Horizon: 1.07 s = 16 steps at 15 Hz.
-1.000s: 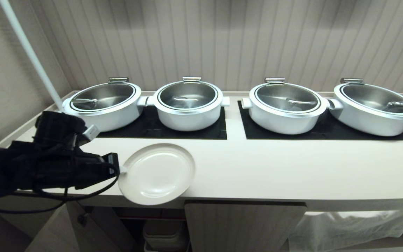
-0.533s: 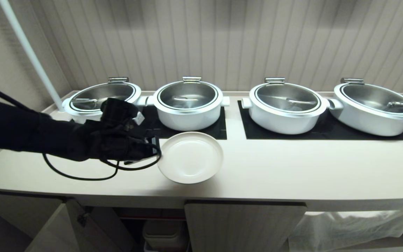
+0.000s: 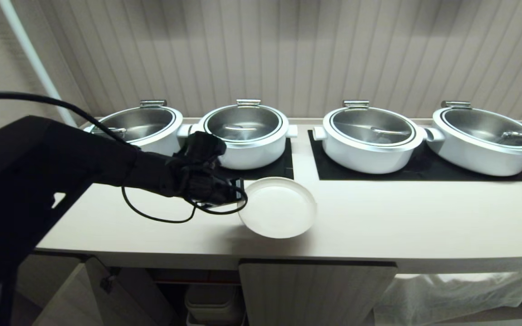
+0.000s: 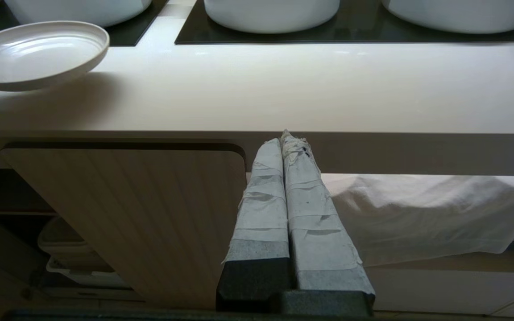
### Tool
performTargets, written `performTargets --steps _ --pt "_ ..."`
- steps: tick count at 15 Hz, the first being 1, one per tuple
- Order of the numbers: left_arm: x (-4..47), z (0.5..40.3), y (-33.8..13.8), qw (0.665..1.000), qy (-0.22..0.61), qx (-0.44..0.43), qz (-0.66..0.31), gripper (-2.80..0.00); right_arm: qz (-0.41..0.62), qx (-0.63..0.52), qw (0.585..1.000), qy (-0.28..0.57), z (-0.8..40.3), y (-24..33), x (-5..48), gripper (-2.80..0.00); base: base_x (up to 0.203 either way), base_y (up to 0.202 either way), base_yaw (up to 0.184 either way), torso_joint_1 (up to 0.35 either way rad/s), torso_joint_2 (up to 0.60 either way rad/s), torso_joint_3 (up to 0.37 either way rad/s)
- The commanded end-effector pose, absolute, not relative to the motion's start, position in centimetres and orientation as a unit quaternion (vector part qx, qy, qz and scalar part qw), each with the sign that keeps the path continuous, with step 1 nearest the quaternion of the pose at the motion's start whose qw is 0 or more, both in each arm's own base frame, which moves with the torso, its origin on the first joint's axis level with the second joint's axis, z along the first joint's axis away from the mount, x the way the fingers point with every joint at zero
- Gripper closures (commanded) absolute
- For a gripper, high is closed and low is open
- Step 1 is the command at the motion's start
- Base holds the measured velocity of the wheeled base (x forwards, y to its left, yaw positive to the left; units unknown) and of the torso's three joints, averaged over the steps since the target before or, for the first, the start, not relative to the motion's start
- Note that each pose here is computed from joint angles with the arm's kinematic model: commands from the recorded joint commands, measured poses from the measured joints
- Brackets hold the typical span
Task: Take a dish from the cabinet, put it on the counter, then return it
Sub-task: Place it on the table
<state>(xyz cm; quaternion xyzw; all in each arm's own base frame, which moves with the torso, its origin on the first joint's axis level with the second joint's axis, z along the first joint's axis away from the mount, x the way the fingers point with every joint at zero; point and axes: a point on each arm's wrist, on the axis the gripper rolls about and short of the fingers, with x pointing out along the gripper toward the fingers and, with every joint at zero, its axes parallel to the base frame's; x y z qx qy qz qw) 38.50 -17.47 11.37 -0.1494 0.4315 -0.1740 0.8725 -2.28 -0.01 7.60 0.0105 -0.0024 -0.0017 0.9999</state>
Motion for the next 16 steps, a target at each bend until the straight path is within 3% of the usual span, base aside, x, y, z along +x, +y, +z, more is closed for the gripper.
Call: performTargets --steps 1,16 --pt "39.3 10.1 -18.7 0.866 0.446 -0.143 -0.177 0.0 -0.002 0.011 1.0 -0.003 7.6 0.0 -2.3 0.0 0.0 0.0 0.0 0.0 0.0 0.0" --pt "39.9 6.9 -22.3 0.866 0.458 -0.108 -0.168 0.0 -0.002 0.011 1.0 -0.003 7.6 0.0 -2.3 0.0 0.0 0.0 0.0 0.0 0.0 0.0"
